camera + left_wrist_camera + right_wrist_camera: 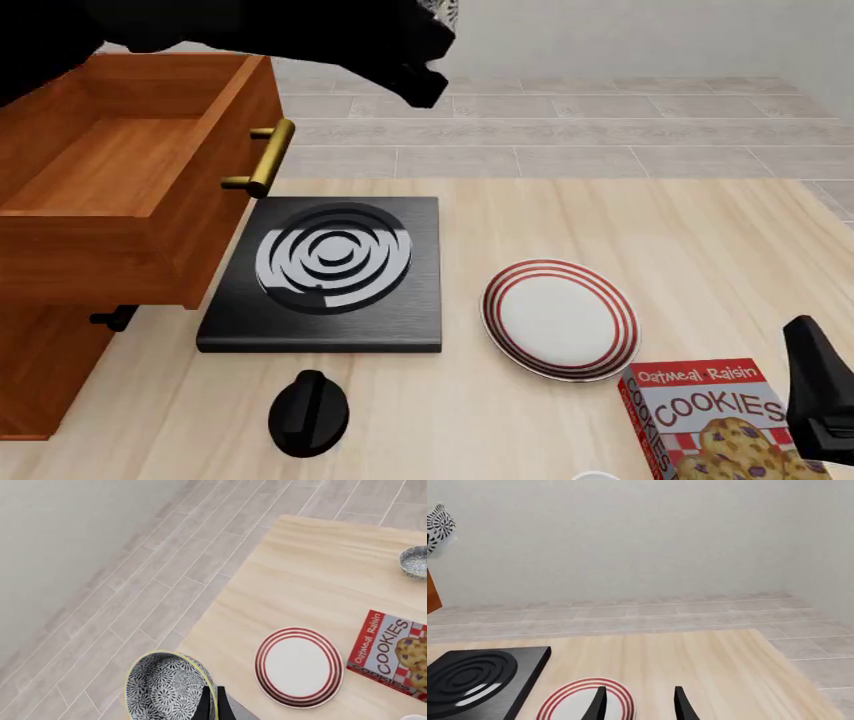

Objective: Pick the akita bowl in the top layer of the wooden cabinet and place it on the plate.

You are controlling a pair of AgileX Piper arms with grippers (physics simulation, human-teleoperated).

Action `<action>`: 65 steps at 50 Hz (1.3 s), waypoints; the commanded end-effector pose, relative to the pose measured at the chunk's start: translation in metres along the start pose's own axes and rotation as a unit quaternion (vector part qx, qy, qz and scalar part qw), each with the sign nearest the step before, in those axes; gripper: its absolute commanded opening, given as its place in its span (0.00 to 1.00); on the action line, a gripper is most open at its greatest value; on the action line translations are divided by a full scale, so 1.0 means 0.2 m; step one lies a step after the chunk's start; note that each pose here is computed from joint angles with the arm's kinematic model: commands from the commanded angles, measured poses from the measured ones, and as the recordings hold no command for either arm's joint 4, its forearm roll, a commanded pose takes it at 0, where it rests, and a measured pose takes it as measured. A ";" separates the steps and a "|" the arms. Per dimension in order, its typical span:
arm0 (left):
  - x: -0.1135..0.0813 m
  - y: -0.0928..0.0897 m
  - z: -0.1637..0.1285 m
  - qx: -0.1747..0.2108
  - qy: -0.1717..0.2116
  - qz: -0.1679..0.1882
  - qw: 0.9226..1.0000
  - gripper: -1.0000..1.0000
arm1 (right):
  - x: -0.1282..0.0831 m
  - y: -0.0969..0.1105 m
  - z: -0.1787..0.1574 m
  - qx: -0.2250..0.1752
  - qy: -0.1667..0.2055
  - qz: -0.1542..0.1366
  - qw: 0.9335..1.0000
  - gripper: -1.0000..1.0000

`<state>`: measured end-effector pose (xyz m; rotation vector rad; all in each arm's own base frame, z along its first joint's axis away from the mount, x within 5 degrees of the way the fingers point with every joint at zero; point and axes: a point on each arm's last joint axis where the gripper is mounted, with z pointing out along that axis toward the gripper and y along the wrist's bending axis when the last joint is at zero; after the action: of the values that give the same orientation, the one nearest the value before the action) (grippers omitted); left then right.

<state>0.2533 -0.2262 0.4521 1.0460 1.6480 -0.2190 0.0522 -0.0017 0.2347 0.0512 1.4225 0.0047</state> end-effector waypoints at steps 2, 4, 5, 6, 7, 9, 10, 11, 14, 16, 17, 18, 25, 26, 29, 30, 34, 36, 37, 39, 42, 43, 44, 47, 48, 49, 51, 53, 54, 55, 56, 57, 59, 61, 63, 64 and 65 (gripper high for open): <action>0.02 -0.05 0.07 0.006 -0.006 0.000 1.000 0.00 | 0.00 0.00 0.00 -0.001 0.001 0.003 1.000 1.00; 0.02 -0.05 0.08 0.008 -0.007 0.001 1.000 0.00 | 0.00 0.00 0.00 -0.001 0.001 0.004 1.000 1.00; 0.02 -0.06 0.08 0.009 -0.008 0.001 1.000 0.00 | 0.00 0.00 0.00 -0.001 0.001 0.004 1.000 1.00; 0.03 -0.07 0.09 0.010 -0.008 0.004 1.000 0.00 | 0.00 0.00 0.00 -0.001 0.001 0.004 1.000 1.00; 0.03 -0.06 0.09 0.009 -0.008 0.003 1.000 0.00 | 0.00 0.00 0.00 -0.001 0.001 0.004 1.000 1.00; 0.04 -0.06 0.12 0.008 -0.007 0.001 1.000 0.00 | 0.00 0.00 0.00 -0.002 0.001 0.004 1.000 1.00; 0.04 -0.07 0.12 0.009 -0.007 0.002 1.000 0.00 | 0.00 0.00 0.00 -0.002 0.001 0.005 1.000 1.00; 0.04 -0.07 0.14 0.009 -0.007 0.001 1.000 0.00 | 0.00 0.00 0.00 -0.002 0.001 0.005 1.000 1.00; 0.06 -0.08 0.17 0.010 -0.004 0.001 1.000 0.00 | 0.00 0.00 0.00 -0.002 0.001 0.005 1.000 1.00; 0.07 -0.07 0.21 0.008 -0.003 -0.001 1.000 0.00 | 0.00 0.00 0.00 -0.001 0.001 0.006 1.000 1.00; 0.08 -0.07 0.22 0.007 -0.002 -0.002 1.000 0.00 | 0.00 0.00 0.00 -0.001 0.001 0.007 1.000 1.00; 0.08 -0.07 0.22 0.008 -0.002 -0.003 1.000 0.00 | 0.00 0.00 0.00 -0.001 0.001 0.007 1.000 1.00; 0.11 -0.10 0.30 0.012 0.004 -0.007 1.000 0.00 | 0.00 0.00 0.00 0.001 0.002 0.010 1.000 1.00; 0.12 -0.09 0.31 0.012 0.004 -0.006 1.000 0.00 | -0.01 0.00 0.00 0.001 0.002 0.010 1.000 1.00; 0.13 -0.10 0.35 0.013 0.008 -0.007 1.000 0.00 | 0.00 0.00 0.00 0.000 0.003 0.012 1.000 1.00; 0.14 -0.11 0.35 0.013 0.008 -0.007 1.000 0.00 | 0.00 0.00 0.00 0.000 0.003 0.012 1.000 1.00; 0.15 -0.11 0.38 0.014 0.009 -0.008 1.000 0.00 | 0.00 0.00 0.00 -0.001 0.004 0.014 1.000 1.00; 0.16 -0.13 0.39 0.016 0.009 -0.008 1.000 0.00 | 0.00 0.00 0.00 -0.001 0.004 0.015 1.000 1.00; 0.17 -0.13 0.41 0.016 0.010 -0.006 1.000 0.00 | 0.00 0.00 0.00 0.000 0.004 0.015 1.000 1.00; 0.19 -0.14 0.42 0.017 0.012 -0.006 1.000 0.00 | 0.00 0.00 0.00 0.000 0.005 0.016 1.000 1.00; 0.21 -0.15 0.44 0.018 0.014 -0.007 1.000 0.00 | 0.00 0.00 0.00 0.000 0.005 0.017 1.000 1.00; 0.22 -0.16 0.47 0.020 0.016 -0.007 1.000 0.00 | 0.00 0.00 0.00 0.000 0.006 0.018 1.000 1.00; 0.23 -0.15 0.47 0.019 0.017 -0.007 1.000 0.00 | 0.00 0.00 0.00 0.000 0.006 0.018 1.000 1.00; 0.24 -0.17 0.48 0.022 0.018 -0.007 1.000 0.00 | 0.00 0.00 0.00 0.000 0.006 0.019 1.000 1.00; 0.24 -0.18 0.49 0.024 0.019 -0.006 1.000 0.00 | 0.00 0.00 0.00 0.000 0.006 0.019 1.000 1.00; 0.24 -0.19 0.50 0.027 0.020 -0.004 0.999 0.00 | 0.00 0.00 0.00 0.001 0.007 0.020 1.000 1.00; 0.24 -0.20 0.52 0.029 0.021 -0.001 0.999 0.00 | 0.00 0.00 0.00 0.002 0.007 0.020 1.000 1.00; 0.24 -0.20 0.53 0.030 0.021 0.000 0.999 0.00 | 0.00 0.00 0.00 0.002 0.007 0.021 1.000 1.00; 0.24 -0.21 0.54 0.031 0.022 0.001 0.999 0.00 | 0.00 0.00 0.00 0.001 0.007 0.021 1.000 1.00; 0.24 -0.21 0.54 0.031 0.021 0.001 0.999 0.00 | 0.00 0.00 0.00 0.001 0.008 0.021 1.000 1.00; 0.24 -0.21 0.55 0.032 0.022 0.002 0.999 0.00 | 0.00 0.00 0.00 0.001 0.008 0.022 1.000 1.00; 0.25 -0.22 0.55 0.034 0.023 0.003 0.999 0.00 | 0.01 0.00 0.00 0.002 0.008 0.022 1.000 1.00; 0.26 -0.22 0.56 0.035 0.025 0.004 0.999 0.00 | 0.00 0.00 0.00 0.002 0.009 0.024 1.000 1.00; 0.27 -0.24 0.58 0.037 0.028 0.005 0.999 0.00 | 0.01 0.00 0.00 0.002 0.009 0.024 1.000 1.00; 0.28 -0.24 0.60 0.038 0.031 0.007 0.999 0.00 | 0.01 0.00 0.00 0.002 0.009 0.025 1.000 1.00; 0.29 -0.25 0.61 0.039 0.031 0.008 0.999 0.00 | 0.01 0.00 0.00 0.002 0.009 0.025 1.000 1.00; 0.30 -0.25 0.63 0.039 0.033 0.007 0.999 0.00 | 0.00 0.00 0.00 0.002 0.010 0.026 1.000 1.00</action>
<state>0.2991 -0.2936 0.3505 1.1117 1.7050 -0.2532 0.0523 -0.0018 0.2340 0.0848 1.4372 0.0395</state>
